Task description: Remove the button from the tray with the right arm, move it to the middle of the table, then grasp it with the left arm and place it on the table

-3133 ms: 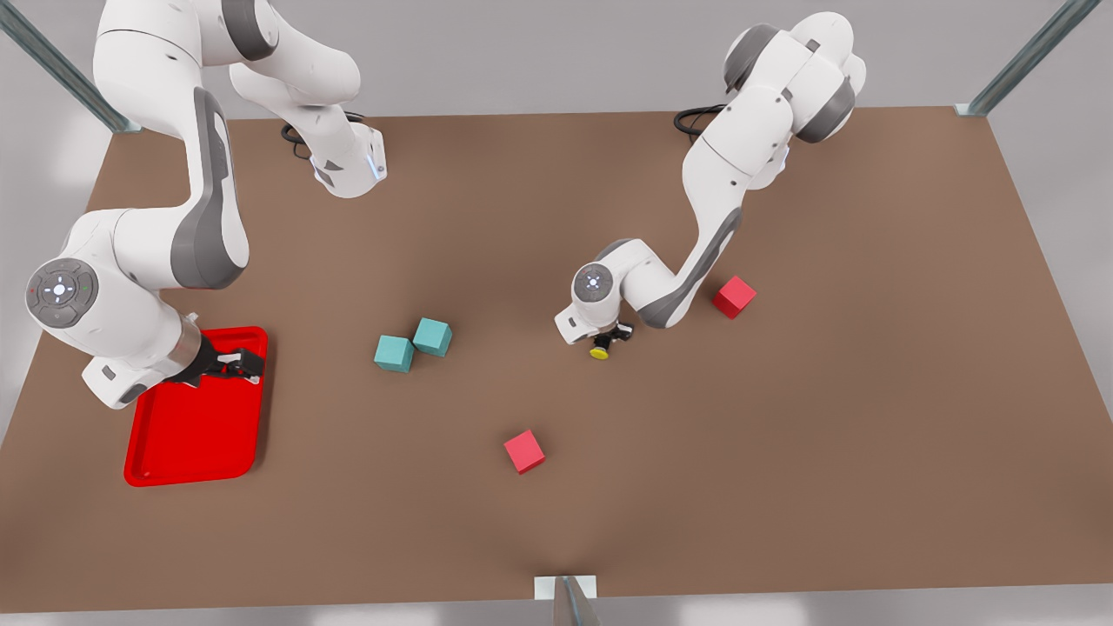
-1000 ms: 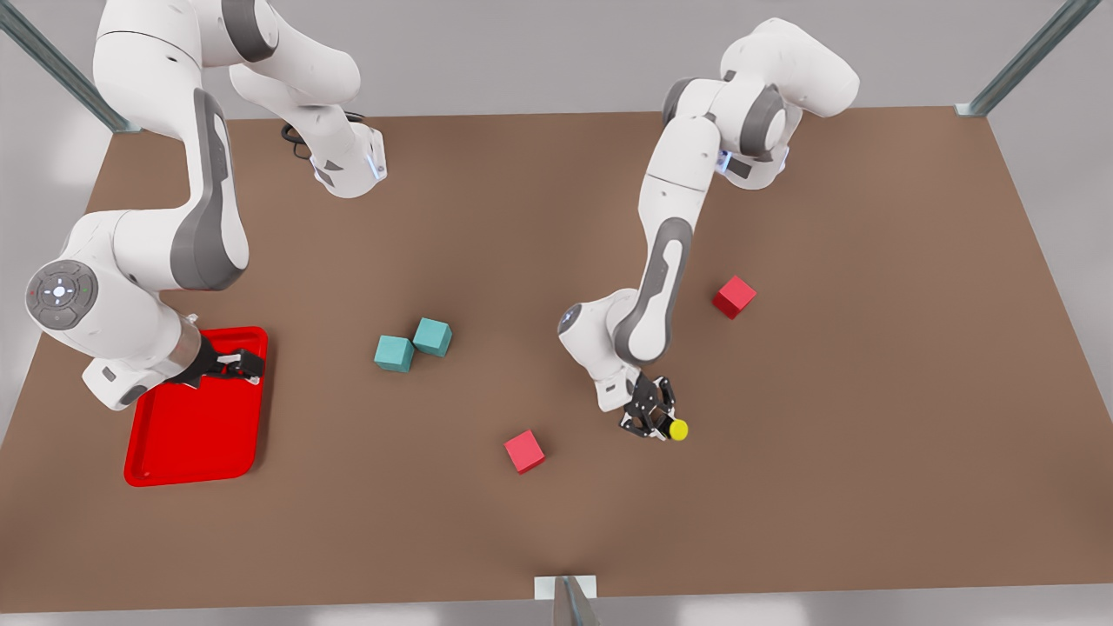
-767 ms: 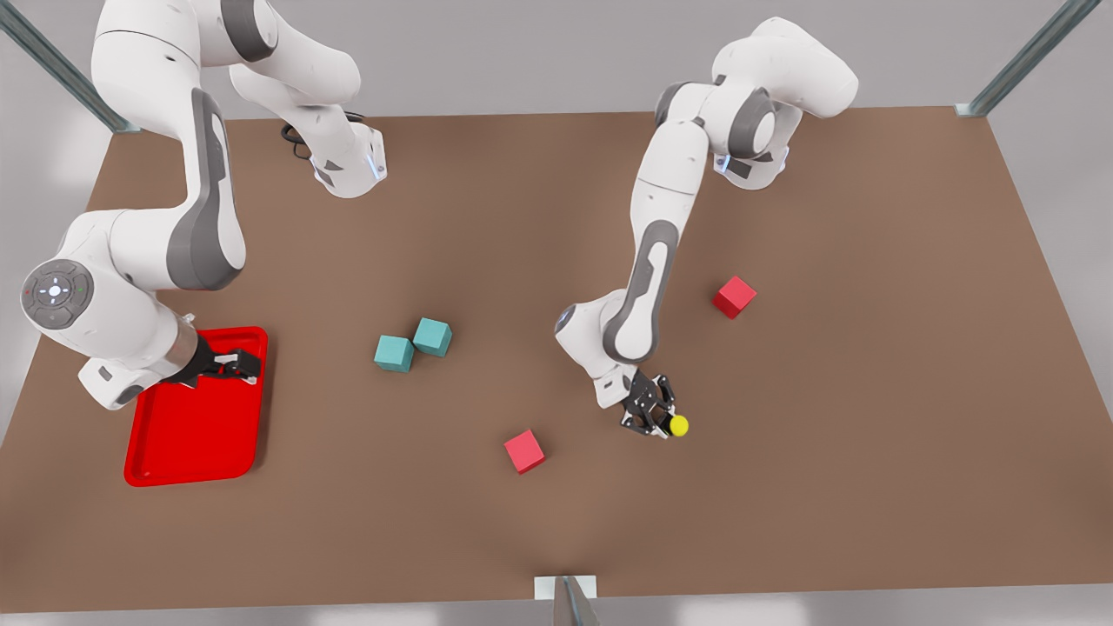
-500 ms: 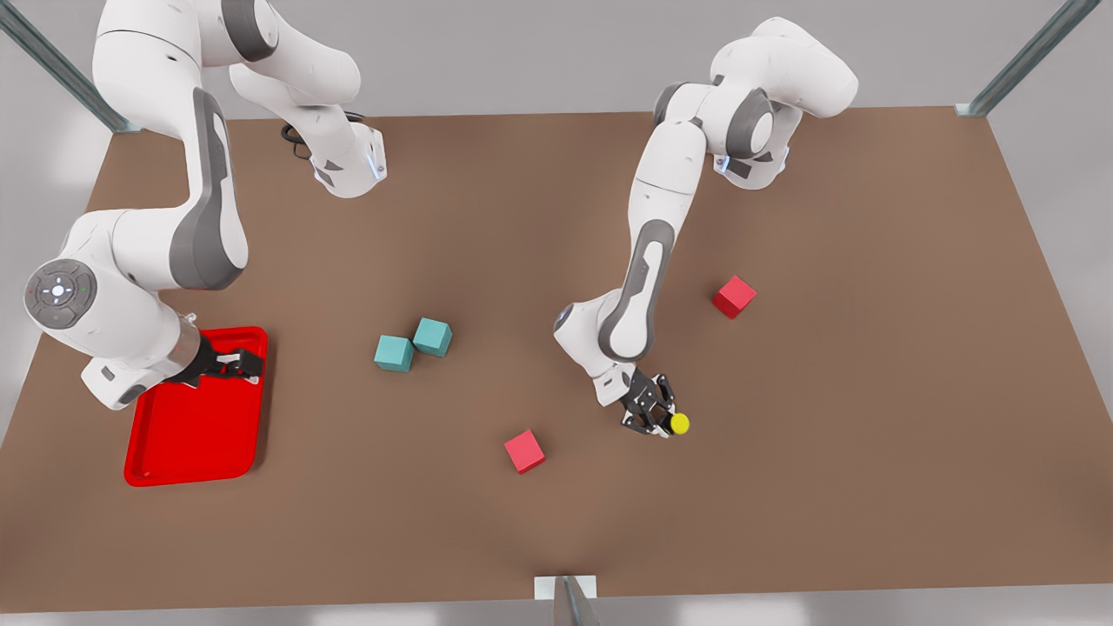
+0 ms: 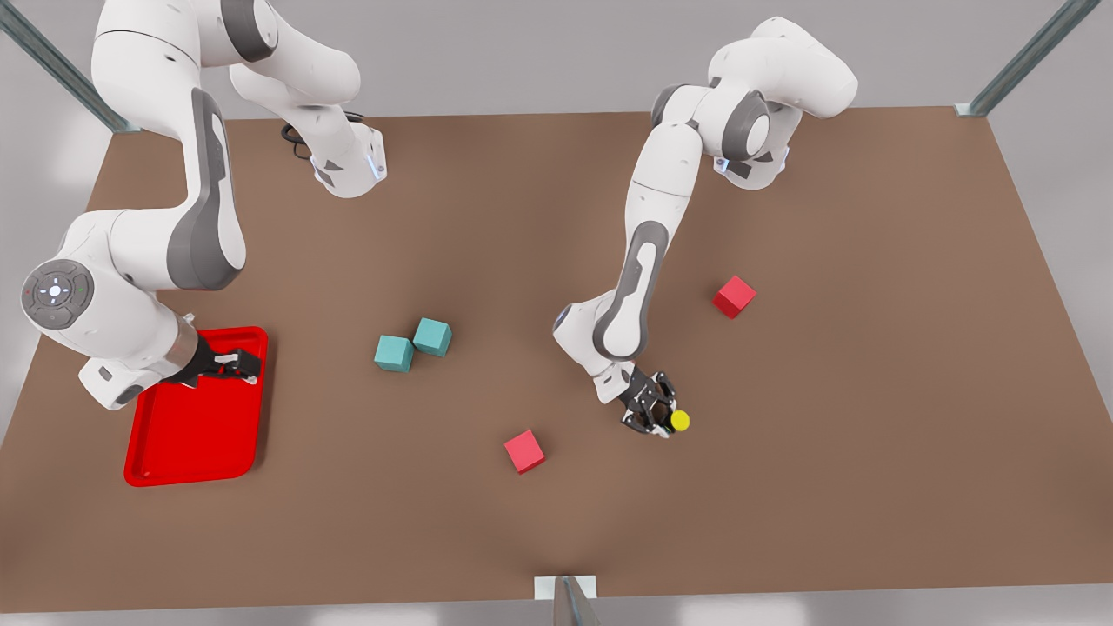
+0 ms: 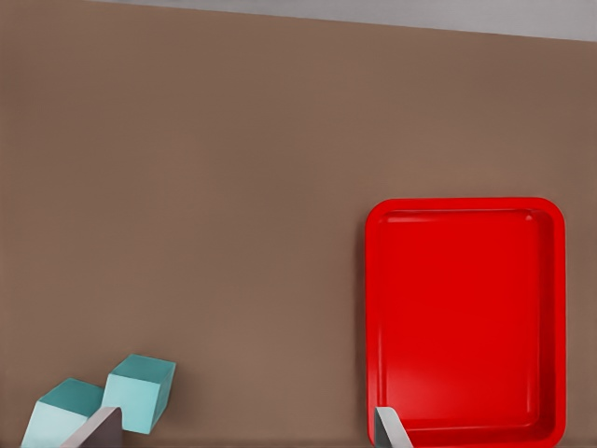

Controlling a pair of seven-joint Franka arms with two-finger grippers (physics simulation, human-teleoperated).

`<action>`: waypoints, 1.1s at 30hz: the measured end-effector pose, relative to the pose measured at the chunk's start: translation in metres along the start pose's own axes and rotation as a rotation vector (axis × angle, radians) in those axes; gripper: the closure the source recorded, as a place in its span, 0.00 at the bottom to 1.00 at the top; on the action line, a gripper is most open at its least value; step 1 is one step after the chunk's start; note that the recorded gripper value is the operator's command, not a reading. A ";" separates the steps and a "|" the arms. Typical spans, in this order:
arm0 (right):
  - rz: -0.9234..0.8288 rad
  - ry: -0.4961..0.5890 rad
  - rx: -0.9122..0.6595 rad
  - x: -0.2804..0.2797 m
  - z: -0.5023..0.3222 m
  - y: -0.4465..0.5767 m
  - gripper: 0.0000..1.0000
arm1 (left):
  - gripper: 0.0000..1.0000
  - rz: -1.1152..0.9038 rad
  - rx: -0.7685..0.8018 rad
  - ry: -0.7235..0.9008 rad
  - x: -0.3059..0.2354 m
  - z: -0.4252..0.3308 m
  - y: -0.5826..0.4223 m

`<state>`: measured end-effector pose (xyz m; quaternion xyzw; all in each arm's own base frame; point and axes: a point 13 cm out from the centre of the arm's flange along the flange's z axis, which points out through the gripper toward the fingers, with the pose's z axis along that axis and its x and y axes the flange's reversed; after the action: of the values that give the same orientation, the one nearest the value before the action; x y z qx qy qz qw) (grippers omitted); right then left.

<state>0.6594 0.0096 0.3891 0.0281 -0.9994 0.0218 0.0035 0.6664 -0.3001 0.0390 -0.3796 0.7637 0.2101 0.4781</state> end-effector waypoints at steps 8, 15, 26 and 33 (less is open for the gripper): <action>-0.003 0.000 0.000 0.000 0.000 0.002 0.00 | 0.00 -0.074 0.031 -0.001 -0.046 -0.025 -0.021; -0.002 0.000 0.000 0.000 0.000 0.001 0.00 | 0.00 -0.256 -0.021 0.193 -0.200 -0.067 -0.027; 0.021 0.002 -0.009 -0.008 0.020 -0.009 0.00 | 0.00 -0.232 -0.207 1.038 -0.433 -0.067 0.190; 0.020 -0.065 -0.016 -0.002 -0.024 -0.006 0.00 | 0.00 0.083 0.036 1.145 -0.429 -0.065 0.195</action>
<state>0.6616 0.0051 0.4133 0.0189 -0.9993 0.0131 -0.0289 0.5863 -0.0607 0.4418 -0.3945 0.9185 -0.0235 -0.0141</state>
